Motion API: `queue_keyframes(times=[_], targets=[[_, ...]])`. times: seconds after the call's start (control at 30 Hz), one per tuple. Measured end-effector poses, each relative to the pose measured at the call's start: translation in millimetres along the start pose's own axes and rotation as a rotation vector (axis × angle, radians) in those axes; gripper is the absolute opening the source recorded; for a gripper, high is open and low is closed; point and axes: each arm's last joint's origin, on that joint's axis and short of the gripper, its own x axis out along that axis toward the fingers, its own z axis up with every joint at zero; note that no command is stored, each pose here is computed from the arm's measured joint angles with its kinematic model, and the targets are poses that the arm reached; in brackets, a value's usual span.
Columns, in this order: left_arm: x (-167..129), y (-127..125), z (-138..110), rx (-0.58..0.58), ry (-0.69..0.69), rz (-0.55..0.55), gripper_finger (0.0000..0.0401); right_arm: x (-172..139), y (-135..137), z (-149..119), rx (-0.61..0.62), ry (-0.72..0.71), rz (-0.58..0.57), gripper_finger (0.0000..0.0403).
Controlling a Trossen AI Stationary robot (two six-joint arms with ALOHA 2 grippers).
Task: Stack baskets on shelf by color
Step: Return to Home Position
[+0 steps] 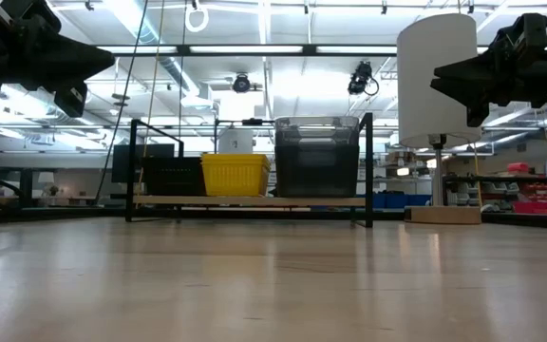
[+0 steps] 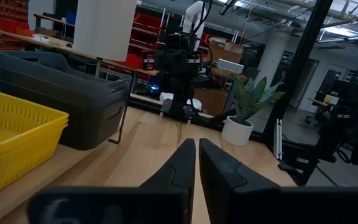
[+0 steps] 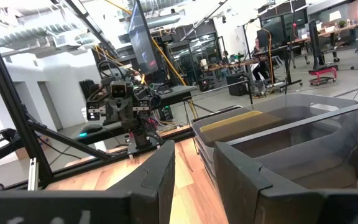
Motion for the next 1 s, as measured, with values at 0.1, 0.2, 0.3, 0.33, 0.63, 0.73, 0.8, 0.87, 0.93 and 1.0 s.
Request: queue_keyframes(times=[0.1,0.2,0.3,0.33,0.63,0.73,0.8,0.87,0.93,1.0], targets=[[0.0,0.0,0.0,-0.001,0.000,0.000,0.0026,0.0,0.0,0.0,0.000,0.000,0.000,0.0116],[0.0,0.0,-0.1,0.000,0.000,0.000,0.0030,0.0,0.0,0.0,0.000,0.000,0.000,0.0116],[0.0,0.0,-0.1,0.000,0.000,0.000,0.0034,0.0,0.0,0.0,0.000,0.001,0.000,0.0116],[0.0,0.0,-0.1,0.000,0.000,0.000,0.0035,0.0,0.0,0.0,0.000,0.000,0.000,0.0116],[0.0,0.0,-0.1,0.000,0.000,0.000,0.0026,0.0,0.0,0.0,0.000,0.000,0.000,0.0116],[0.0,0.0,-0.1,0.000,0.000,0.000,0.0026,0.0,0.0,0.0,0.000,0.000,0.000,0.0116],[0.0,0.0,-0.1,0.000,0.000,0.000,0.0029,0.0,0.0,0.0,0.000,0.000,0.000,0.0116],[0.0,0.0,-0.1,0.000,0.000,0.000,0.0032,0.0,0.0,0.0,0.000,0.000,0.000,0.0116],[0.0,0.0,-0.1,0.000,0.000,0.000,0.0035,0.0,0.0,0.0,0.000,0.000,0.000,0.0116],[0.0,0.0,-0.1,0.000,0.000,0.000,0.0036,0.0,0.0,0.0,0.000,0.000,0.000,0.0116]])
